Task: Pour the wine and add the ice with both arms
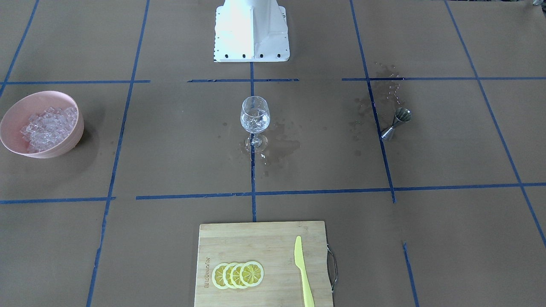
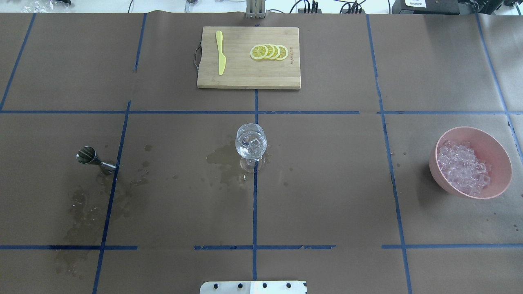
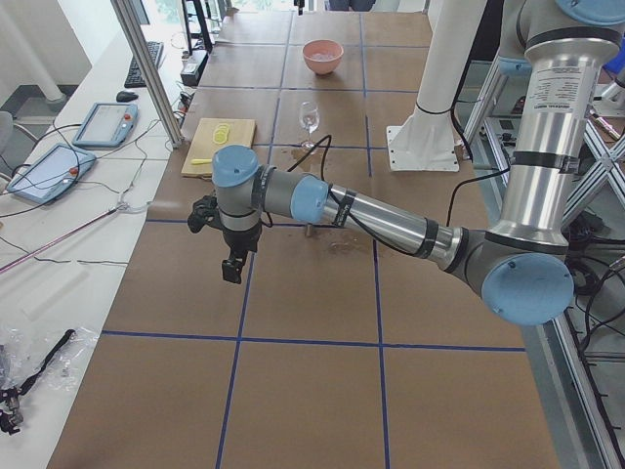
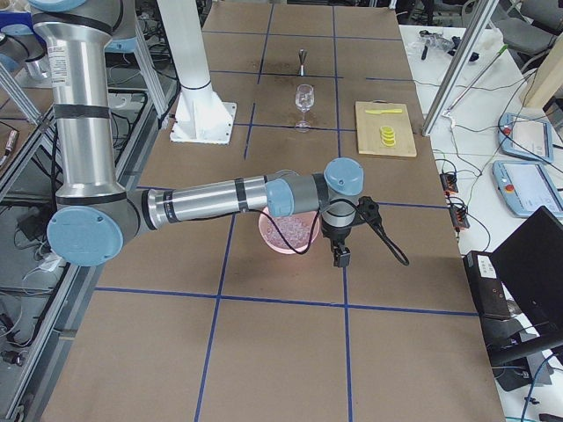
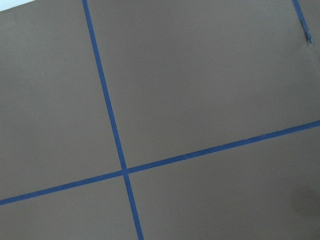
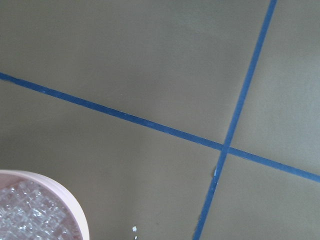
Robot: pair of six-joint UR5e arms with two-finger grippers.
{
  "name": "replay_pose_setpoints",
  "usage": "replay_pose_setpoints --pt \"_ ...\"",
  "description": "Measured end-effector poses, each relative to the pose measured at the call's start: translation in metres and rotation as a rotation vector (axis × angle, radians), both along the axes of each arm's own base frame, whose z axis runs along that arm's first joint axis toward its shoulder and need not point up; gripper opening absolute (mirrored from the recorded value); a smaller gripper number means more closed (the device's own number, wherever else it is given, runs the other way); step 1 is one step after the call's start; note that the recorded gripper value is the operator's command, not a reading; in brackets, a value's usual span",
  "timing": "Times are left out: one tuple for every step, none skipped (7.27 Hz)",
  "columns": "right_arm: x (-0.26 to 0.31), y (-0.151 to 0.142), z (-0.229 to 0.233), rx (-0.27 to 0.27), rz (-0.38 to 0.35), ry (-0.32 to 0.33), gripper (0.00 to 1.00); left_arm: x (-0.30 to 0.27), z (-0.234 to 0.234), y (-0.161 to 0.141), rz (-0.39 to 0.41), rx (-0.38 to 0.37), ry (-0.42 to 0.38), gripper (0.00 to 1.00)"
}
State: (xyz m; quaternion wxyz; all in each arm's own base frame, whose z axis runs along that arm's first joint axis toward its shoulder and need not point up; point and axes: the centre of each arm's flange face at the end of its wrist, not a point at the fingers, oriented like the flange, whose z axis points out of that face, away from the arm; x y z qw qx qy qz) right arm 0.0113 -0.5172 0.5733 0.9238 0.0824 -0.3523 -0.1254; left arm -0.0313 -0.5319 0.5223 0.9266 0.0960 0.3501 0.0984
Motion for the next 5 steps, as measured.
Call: replay_pose_setpoints --pt "0.012 0.005 0.008 -0.004 0.016 0.01 1.0 -0.006 0.014 0.005 -0.004 -0.012 -0.001 1.0" --pt "0.024 0.014 0.012 -0.009 0.039 0.011 1.0 -0.009 0.029 0.01 -0.009 -0.03 -0.002 1.0" --pt "0.035 0.021 0.017 -0.022 0.062 -0.001 1.0 -0.012 0.044 0.019 -0.012 -0.049 -0.003 1.0" --pt "0.041 0.03 0.024 -0.046 0.076 -0.025 1.0 -0.013 0.06 0.029 -0.013 -0.065 -0.002 1.0" --pt "0.042 0.035 0.029 -0.069 0.088 -0.048 1.0 -0.013 0.074 0.036 -0.015 -0.084 -0.002 1.0"
